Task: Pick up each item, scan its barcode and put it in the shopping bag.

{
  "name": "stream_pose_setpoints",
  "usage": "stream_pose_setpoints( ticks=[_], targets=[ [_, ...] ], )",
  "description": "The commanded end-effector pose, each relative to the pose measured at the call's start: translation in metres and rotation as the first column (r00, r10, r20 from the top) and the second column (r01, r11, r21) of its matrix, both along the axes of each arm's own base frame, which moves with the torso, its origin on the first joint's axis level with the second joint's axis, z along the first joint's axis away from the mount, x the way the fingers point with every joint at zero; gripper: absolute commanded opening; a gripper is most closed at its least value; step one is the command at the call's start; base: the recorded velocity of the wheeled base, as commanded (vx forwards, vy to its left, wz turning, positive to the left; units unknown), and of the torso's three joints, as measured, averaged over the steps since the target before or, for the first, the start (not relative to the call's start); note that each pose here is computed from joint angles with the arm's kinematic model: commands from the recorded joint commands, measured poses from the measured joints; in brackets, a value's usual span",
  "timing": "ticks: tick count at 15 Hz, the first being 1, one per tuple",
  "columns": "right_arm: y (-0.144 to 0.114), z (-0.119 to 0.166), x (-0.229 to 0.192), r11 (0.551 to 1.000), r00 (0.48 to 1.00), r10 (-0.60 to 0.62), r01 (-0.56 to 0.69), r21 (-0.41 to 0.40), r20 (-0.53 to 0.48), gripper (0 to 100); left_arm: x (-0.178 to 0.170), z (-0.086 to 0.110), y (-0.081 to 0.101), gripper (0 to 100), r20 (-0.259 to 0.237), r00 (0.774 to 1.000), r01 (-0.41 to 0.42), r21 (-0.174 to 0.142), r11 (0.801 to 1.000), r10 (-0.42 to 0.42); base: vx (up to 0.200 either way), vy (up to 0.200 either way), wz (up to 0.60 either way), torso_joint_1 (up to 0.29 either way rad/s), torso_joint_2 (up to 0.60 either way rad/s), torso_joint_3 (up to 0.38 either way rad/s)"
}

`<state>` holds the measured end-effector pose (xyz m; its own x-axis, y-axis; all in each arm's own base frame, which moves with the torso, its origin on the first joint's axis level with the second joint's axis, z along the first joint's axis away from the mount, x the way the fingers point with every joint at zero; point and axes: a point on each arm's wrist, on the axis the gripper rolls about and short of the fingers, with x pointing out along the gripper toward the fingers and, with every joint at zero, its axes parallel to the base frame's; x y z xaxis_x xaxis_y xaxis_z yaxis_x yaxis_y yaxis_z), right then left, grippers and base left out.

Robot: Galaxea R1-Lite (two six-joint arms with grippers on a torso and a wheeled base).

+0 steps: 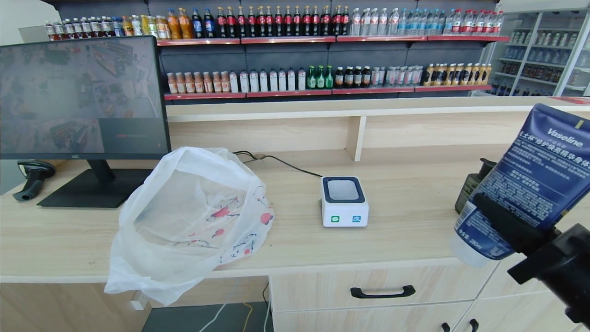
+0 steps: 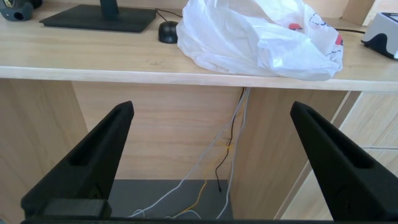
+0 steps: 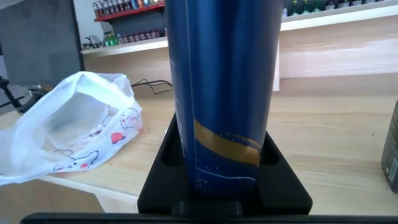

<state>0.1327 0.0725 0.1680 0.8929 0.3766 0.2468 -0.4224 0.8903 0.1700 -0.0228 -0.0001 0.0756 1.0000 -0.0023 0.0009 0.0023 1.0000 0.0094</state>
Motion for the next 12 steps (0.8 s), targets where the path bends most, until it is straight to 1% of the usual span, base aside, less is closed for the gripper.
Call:
stream_pose_setpoints(
  ticks=[1,2,3,4,5,7,9,10,12],
  targets=[
    [0.005,0.002,-0.01,0.997,0.997,0.072,-0.072,0.039,0.004,0,0.0,0.0,0.0,100,0.001,1.0,0.001,0.0,1.0,-0.001,0.0,0.0,0.0,0.0,0.0,0.0],
    [0.01,0.0,-0.011,0.989,0.991,0.136,-0.135,0.055,-0.013,0,0.0,0.0,0.0,100,0.001,1.0,0.001,0.001,1.0,-0.001,0.0,0.0,0.0,0.0,0.0,0.0],
    [0.015,0.001,-0.011,0.969,0.971,0.238,-0.236,0.07,-0.022,0,0.0,0.0,0.0,100,0.001,1.0,0.001,0.0,1.0,-0.001,0.0,0.0,0.0,0.0,0.0,0.0],
    [0.017,0.001,-0.011,0.945,0.947,0.321,-0.318,0.079,-0.028,0,0.0,0.0,0.0,100,0.001,1.0,-0.001,0.0,1.0,0.001,0.0,0.0,0.0,0.0,0.0,0.0],
    [0.018,-0.001,-0.013,0.906,0.907,0.417,-0.411,0.1,-0.049,0,0.0,0.0,0.0,100,0.001,1.0,0.001,0.0,1.0,-0.001,0.0,0.0,0.0,0.0,0.0,0.0],
    [0.02,-0.003,-0.014,0.849,0.849,0.522,-0.507,0.15,-0.08,0,0.0,0.0,0.0,100,0.001,1.0,0.001,0.0,1.0,-0.001,0.0,0.0,0.0,0.0,0.0,0.0],
    [0.022,-0.001,-0.013,0.812,0.814,0.572,-0.545,0.209,-0.098,0,0.0,0.0,0.0,100,0.001,1.0,0.001,0.0,1.0,-0.001,0.0,0.0,0.0,0.0,0.0,0.0],
    [0.024,0.003,-0.012,0.783,0.789,0.607,-0.573,0.242,-0.097,0,0.0,0.0,0.0,100,0.001,1.0,0.001,0.001,1.0,-0.001,0.0,0.0,0.0,0.0,0.0,0.0],
    [0.033,0.016,-0.011,0.687,0.706,0.705,-0.656,0.312,-0.068,0,0.0,0.0,0.0,100,0.001,1.0,0.001,0.0,1.0,-0.001,0.0,0.0,0.0,0.0,0.0,0.0]
  ],
)
